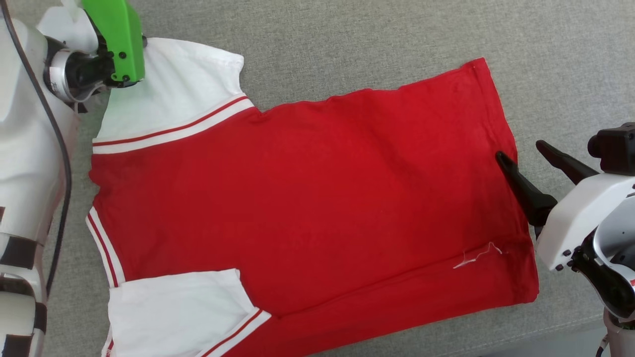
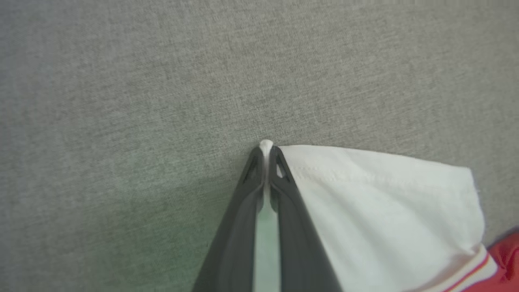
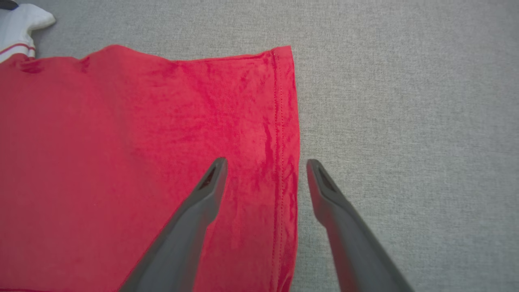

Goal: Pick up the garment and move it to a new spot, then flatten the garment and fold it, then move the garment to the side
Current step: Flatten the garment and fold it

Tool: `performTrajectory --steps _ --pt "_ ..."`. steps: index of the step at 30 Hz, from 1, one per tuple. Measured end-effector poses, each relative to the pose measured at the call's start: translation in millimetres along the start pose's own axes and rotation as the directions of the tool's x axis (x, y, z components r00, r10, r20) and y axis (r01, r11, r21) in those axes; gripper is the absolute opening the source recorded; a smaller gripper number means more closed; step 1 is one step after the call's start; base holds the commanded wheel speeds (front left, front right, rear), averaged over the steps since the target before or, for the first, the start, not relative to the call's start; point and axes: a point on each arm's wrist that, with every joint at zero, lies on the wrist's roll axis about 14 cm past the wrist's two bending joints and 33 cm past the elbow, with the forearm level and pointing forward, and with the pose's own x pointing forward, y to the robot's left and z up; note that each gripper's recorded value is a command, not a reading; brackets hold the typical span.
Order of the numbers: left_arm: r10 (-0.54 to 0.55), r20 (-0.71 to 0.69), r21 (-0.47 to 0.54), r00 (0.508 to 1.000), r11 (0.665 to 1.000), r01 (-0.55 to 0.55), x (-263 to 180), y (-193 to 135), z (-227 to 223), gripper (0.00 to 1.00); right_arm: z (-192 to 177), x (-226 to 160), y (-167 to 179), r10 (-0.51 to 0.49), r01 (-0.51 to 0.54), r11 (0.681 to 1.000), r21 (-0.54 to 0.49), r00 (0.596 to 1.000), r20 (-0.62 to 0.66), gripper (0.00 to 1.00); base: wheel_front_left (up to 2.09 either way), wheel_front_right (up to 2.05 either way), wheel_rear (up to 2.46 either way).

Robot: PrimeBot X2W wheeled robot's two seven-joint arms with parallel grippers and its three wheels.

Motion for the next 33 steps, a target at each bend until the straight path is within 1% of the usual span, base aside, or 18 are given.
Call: performTrajectory --steps 4,11,17,21,26,33 --pt "-0.012 0.06 0.0 0.998 1.0 0.012 -5.1 -5.3 6.8 0.0 7.7 -1.6 0.4 0.003 -0.003 1.0 -0.013 1.0 0.02 1.0 0.0 0.0 0.0" --pt "-0.059 0.17 0.048 0.984 0.998 0.051 -27.6 -23.0 23.6 0.0 25.9 -5.5 -10.0 -0.011 0.013 0.998 -0.057 1.0 0.025 1.0 0.0 0.0 0.0" --pt "-0.079 0.244 0.121 0.967 0.991 0.051 -54.3 -27.9 34.9 0.0 45.1 12.2 -18.3 -0.001 0.001 0.999 -0.036 1.0 -0.01 1.0 0.0 0.0 0.0" --pt "-0.101 0.276 0.164 0.956 0.985 0.056 -66.9 -31.6 35.2 0.0 55.4 34.7 -21.4 0.004 -0.006 0.999 -0.038 0.998 -0.061 1.0 0.0 0.0 0.0" --pt "-0.131 0.292 0.205 0.947 0.976 0.072 -74.0 -38.3 32.0 0.0 58.0 67.0 -22.1 0.005 -0.011 0.999 -0.044 0.989 -0.149 1.0 0.0 0.0 0.0" --pt "-0.126 0.301 0.214 0.945 0.975 0.062 -78.1 -33.7 24.4 0.0 22.1 101.4 -13.9 0.011 -0.033 0.998 -0.062 0.947 -0.321 1.0 0.0 0.0 0.0"
